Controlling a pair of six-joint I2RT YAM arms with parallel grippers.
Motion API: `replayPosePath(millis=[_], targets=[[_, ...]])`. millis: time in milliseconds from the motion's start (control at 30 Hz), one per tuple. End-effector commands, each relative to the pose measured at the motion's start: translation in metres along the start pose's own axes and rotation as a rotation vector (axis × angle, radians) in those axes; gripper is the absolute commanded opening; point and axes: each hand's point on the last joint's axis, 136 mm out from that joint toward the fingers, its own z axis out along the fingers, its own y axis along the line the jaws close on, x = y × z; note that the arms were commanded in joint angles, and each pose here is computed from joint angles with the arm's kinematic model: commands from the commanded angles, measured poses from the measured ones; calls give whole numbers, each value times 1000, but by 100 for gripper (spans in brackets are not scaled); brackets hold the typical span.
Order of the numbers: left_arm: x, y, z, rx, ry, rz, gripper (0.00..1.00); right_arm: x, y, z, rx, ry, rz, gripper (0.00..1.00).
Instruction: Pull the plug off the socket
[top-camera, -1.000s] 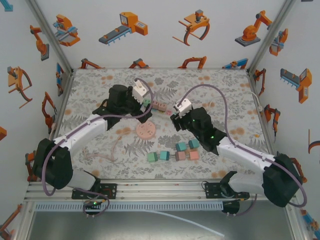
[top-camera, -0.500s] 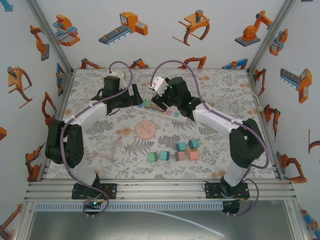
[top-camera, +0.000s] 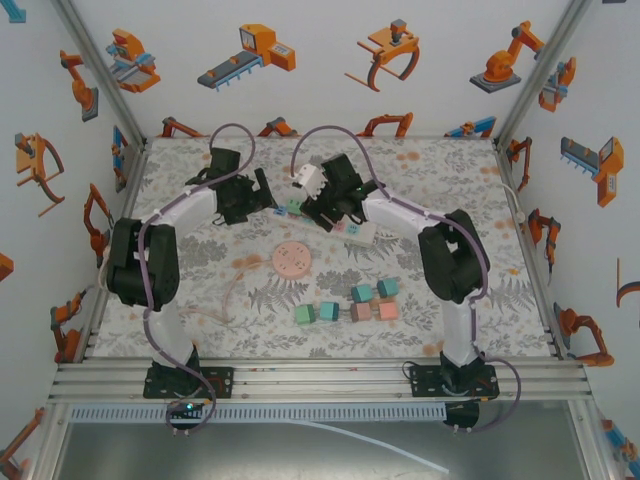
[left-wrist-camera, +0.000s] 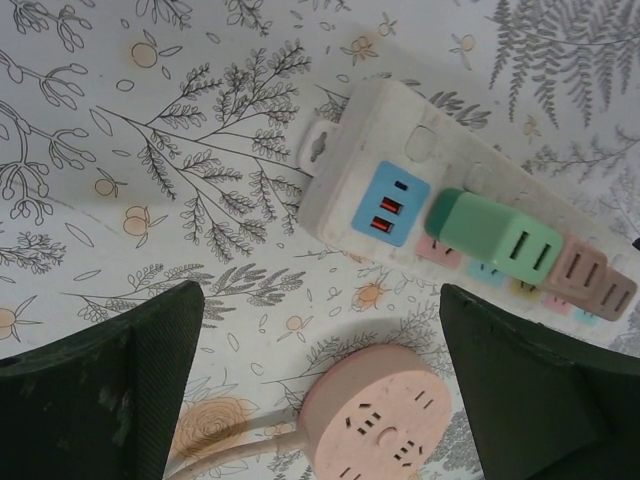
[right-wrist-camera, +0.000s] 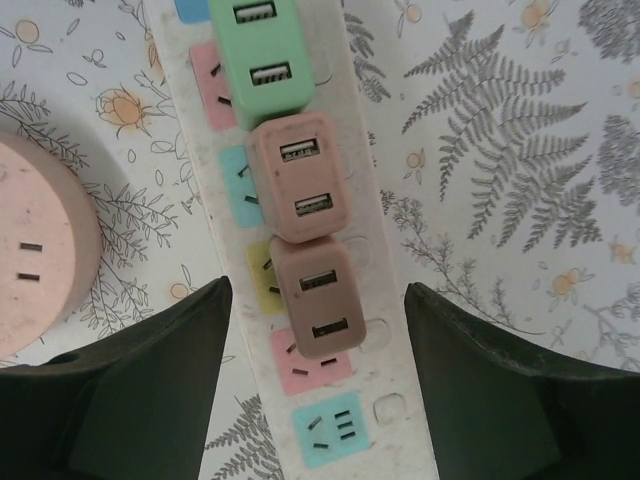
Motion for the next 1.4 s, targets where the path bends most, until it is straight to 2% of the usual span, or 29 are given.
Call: replayPosePath(millis=[0,367,567,967,1100,1267,1367], targets=[[9,7,7,-29,50,-36,91,-8,-4,0,-16,-16,7,60],[17,-1,37,47,55,-46,81,2,3,8,-51,-2,-48,39],[22,7,43,0,67,-47,78,-3,9,6,-87,-30,-57,32],[38,33,52,-150,113,-61,73,-33,12,-15,-112,-135,-139,23],[43,33,55,-150,131,-65,73,-44,13,-25,-120,-170,-150,23],[47,46,55,-216,139,-69,72,-53,12,-32,-119,-200,-127,21],[49,52,55,-243,140,-73,69,-54,10,-34,-109,-201,-126,20]])
